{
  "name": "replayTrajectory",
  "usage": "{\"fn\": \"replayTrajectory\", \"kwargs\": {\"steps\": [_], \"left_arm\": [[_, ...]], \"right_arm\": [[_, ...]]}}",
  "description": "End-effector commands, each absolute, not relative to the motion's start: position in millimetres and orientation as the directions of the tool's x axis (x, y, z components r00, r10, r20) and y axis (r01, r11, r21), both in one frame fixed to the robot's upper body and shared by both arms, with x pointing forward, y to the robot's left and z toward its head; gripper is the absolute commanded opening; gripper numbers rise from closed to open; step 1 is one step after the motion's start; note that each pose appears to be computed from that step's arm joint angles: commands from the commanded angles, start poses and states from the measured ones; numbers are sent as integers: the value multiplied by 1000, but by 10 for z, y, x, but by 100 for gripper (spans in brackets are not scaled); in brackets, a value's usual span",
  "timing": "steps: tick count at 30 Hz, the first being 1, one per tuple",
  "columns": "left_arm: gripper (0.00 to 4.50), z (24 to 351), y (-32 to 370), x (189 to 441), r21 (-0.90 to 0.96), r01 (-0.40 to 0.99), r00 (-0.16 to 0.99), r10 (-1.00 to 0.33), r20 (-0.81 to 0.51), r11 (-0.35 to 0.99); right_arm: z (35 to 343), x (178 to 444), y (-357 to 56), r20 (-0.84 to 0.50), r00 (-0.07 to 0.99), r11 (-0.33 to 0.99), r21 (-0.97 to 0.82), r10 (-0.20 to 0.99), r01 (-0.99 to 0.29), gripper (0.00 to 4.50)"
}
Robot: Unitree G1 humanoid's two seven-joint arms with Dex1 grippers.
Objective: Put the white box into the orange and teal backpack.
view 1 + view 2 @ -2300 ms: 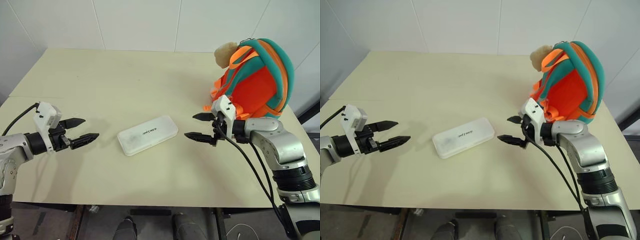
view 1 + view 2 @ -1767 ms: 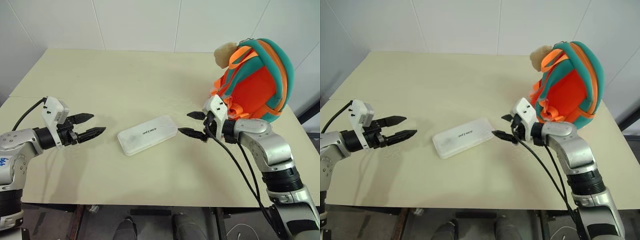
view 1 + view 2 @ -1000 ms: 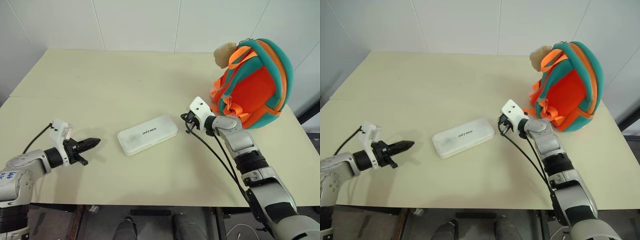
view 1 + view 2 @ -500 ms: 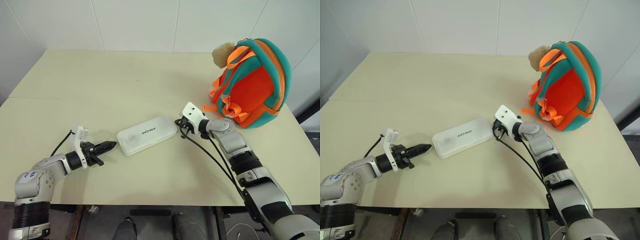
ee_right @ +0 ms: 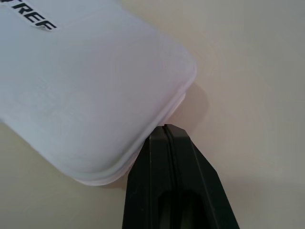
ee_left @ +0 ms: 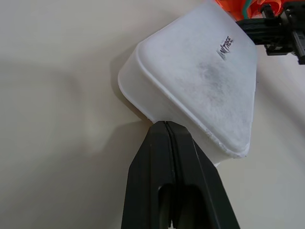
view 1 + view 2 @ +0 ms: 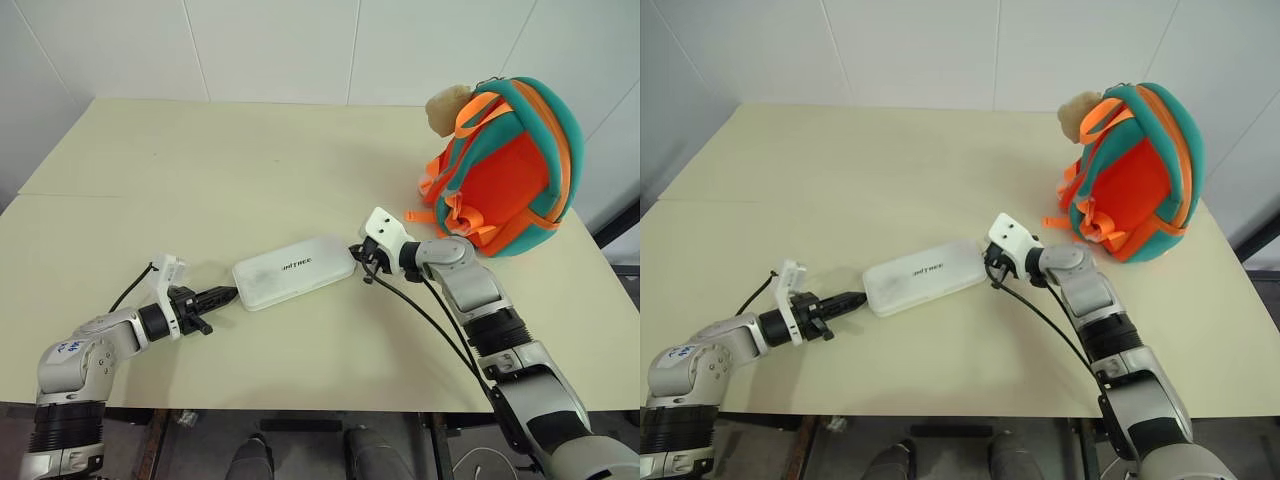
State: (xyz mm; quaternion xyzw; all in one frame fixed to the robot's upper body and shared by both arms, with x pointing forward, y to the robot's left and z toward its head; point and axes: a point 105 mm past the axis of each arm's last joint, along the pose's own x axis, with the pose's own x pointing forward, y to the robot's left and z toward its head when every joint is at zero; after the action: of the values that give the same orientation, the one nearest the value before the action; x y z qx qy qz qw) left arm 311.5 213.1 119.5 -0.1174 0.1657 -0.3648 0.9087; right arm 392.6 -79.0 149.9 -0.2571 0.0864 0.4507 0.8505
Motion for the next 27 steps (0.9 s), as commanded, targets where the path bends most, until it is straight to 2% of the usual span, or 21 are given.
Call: {"fn": "replayTrajectory", "kwargs": {"steps": [1, 9, 15, 27], "left_arm": [[1, 1416, 2029, 3110, -261, 703, 633, -750, -194, 661], [1, 1518, 1948, 3055, -220, 760, 565, -789, -243, 612], [1, 1452, 1887, 2975, -236, 787, 497, -812, -305, 571], [1, 1359, 1871, 2958, -249, 789, 470, -813, -343, 561]], "right_arm": [[1587, 3666, -630, -397, 455, 331, -343, 797, -879, 0], [1489, 3427, -810, -508, 381, 252, -305, 772, -918, 0], [1496, 3304, -920, -553, 347, 222, -281, 758, -934, 0], [1461, 3151, -1098, -626, 319, 194, -262, 712, -945, 0]]}}
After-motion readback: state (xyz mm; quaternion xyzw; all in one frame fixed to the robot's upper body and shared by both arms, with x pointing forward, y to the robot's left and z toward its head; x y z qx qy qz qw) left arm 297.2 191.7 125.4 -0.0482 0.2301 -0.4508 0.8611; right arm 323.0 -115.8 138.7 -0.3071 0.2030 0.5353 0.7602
